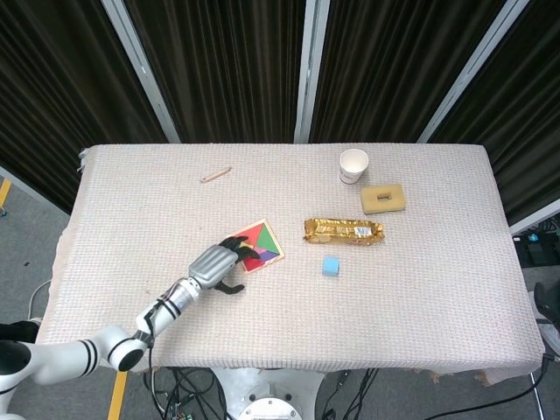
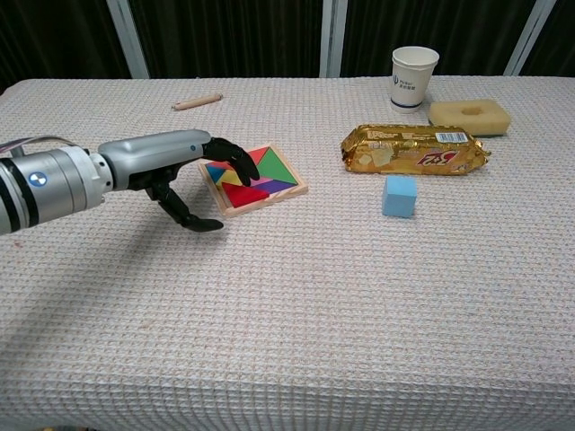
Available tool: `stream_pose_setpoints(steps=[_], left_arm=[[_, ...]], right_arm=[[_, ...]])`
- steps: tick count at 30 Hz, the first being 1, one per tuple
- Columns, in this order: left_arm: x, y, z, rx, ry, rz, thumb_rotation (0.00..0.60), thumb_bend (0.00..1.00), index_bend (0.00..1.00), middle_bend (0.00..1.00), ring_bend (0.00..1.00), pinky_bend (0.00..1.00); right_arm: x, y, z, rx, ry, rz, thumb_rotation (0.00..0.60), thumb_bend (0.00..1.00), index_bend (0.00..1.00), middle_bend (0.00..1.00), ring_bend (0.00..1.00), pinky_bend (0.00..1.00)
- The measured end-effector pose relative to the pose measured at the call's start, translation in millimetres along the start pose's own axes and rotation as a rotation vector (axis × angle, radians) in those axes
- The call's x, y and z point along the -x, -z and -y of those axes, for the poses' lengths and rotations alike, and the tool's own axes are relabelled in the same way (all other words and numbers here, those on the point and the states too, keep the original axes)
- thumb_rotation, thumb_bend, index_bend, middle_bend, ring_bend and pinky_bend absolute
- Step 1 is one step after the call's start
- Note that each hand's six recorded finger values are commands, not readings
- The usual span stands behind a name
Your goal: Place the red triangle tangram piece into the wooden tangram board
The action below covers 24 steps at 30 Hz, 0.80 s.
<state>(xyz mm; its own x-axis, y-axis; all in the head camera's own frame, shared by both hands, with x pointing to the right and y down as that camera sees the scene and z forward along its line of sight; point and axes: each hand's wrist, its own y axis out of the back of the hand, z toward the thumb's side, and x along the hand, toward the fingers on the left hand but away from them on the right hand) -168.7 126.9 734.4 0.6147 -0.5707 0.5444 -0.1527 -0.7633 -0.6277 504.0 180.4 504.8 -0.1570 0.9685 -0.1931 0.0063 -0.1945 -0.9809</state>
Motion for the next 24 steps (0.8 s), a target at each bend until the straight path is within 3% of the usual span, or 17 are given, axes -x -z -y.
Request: stream_pose_setpoints(steps=[11, 19, 24], left_arm=[[0, -2, -2, -0.006, -0.007, 0.006, 0.6, 0.26, 0.24, 0.26, 0.0, 0.09], [1, -10, -8, -0.009, -0.049, 0.035, 0.6, 0.26, 0.31, 0.12, 0.0, 0.1], [-5, -16, -5, -0.015, -0.055, 0.049, 0.6, 0.26, 0.32, 0.09, 0.0, 0.1]], right_arm=[[0, 0, -1, -0.002, 0.003, 0.0, 0.6, 0.35, 0.0, 0.0, 0.0, 0.0], [0, 1, -1, -0.001, 0.006, 0.005, 0.6, 0.35, 0.0, 0.0, 0.0, 0.0], [-1, 1, -1, 0.0, 0.006, 0.004, 0.6, 0.35, 0.0, 0.0, 0.0, 0.0]])
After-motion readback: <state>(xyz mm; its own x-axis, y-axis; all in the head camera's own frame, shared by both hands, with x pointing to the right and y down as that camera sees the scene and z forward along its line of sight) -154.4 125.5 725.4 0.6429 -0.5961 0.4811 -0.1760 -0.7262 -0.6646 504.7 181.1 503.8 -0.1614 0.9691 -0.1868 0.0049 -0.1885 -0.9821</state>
